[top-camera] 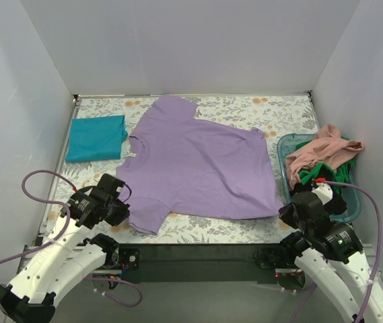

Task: Fold and stack the t-shirts
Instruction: Fold the tshirt

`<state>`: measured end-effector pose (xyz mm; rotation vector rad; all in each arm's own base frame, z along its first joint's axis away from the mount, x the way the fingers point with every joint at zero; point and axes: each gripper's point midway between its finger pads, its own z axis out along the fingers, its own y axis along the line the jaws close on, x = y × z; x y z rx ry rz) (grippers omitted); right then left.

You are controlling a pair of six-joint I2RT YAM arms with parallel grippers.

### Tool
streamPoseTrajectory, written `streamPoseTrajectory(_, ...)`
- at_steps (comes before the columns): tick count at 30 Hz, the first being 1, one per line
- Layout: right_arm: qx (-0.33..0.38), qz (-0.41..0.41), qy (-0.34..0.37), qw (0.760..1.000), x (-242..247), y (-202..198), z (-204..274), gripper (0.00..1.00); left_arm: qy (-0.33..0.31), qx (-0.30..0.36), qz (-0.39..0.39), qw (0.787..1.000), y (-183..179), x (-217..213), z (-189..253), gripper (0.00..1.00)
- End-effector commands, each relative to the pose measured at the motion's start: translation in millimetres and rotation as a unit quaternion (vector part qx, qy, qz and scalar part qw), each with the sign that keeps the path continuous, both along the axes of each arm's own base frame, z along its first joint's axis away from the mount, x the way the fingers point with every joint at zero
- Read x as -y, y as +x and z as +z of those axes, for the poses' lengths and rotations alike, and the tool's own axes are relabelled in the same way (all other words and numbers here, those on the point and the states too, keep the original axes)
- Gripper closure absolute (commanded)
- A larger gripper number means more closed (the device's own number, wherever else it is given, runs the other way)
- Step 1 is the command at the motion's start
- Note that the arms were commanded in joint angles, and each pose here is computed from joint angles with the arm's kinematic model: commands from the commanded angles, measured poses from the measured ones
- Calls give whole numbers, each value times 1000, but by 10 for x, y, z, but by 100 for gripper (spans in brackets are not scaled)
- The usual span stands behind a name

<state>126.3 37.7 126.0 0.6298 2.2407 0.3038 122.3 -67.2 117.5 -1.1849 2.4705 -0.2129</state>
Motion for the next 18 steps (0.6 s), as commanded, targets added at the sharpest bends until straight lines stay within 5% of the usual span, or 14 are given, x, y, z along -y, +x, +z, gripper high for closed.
streamPoseTrajectory(1, -26, 11, -17, 999, -34, 19, -104, 99, -65, 36, 119, 990, 264, 120, 142, 100)
streamPoseTrajectory(18, 29, -23, -122, 992, -25, 786, 347, 99, -35, 132, 109, 985, 1413, 428, 563, 100)
